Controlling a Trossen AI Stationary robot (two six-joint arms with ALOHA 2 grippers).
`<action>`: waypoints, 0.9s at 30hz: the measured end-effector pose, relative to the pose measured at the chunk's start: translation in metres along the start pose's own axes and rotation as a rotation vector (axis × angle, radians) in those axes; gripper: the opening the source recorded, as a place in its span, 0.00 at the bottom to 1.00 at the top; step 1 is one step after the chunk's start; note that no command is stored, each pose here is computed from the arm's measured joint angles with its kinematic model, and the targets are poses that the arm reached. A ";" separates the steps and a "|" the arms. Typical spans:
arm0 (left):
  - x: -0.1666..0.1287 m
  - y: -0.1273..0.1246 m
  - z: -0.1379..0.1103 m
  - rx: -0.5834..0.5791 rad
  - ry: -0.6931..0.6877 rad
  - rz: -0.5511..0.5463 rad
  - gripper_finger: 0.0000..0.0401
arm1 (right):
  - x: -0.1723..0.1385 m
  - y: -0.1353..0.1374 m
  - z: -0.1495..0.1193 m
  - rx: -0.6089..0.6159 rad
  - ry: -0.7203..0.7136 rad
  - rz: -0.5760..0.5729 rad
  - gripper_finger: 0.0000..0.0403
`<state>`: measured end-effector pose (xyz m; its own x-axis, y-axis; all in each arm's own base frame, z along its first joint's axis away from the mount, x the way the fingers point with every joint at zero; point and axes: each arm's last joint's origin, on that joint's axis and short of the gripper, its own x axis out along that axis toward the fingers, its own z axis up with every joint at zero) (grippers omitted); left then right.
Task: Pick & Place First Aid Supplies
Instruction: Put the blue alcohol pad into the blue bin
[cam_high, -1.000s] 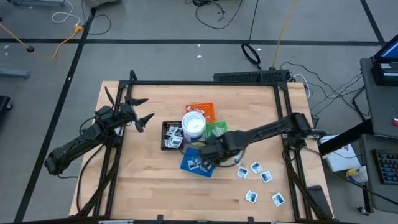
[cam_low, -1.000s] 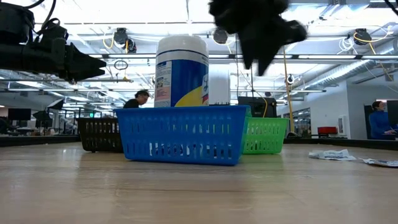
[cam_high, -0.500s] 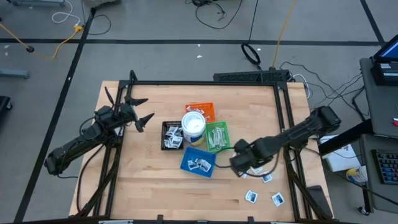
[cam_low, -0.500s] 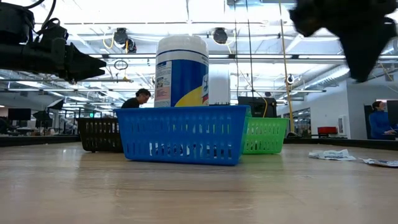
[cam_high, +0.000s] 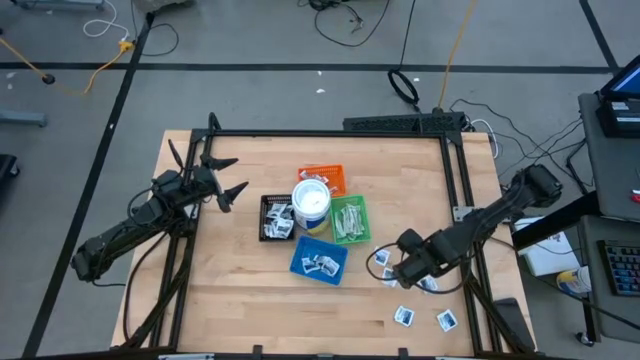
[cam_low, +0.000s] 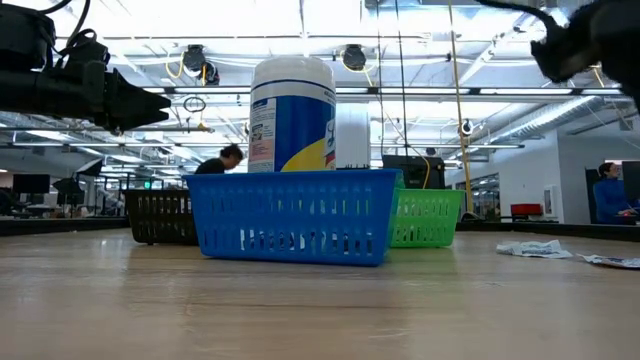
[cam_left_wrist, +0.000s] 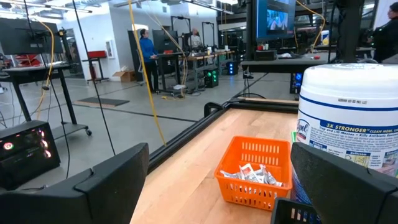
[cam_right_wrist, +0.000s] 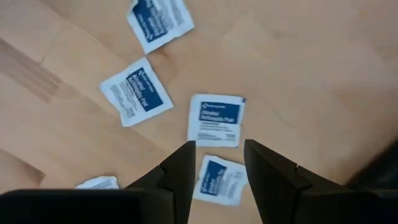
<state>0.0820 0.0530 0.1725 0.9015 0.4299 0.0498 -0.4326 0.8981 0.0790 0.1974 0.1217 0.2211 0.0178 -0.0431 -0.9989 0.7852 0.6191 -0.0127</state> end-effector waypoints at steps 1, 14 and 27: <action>0.000 0.000 0.000 0.000 0.000 0.000 0.99 | 0.005 0.000 -0.001 -0.003 -0.001 0.006 0.32; 0.000 0.000 0.000 0.000 0.000 0.000 0.99 | 0.069 -0.008 -0.007 0.008 0.041 0.013 0.32; 0.000 0.000 0.000 0.000 0.000 0.000 0.99 | 0.080 -0.008 -0.007 -0.002 0.048 0.024 0.16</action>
<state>0.0820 0.0530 0.1725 0.9015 0.4299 0.0496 -0.4326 0.8981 0.0790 0.1881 0.1188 0.1409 0.0071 0.0097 -0.9999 0.7834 0.6214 0.0116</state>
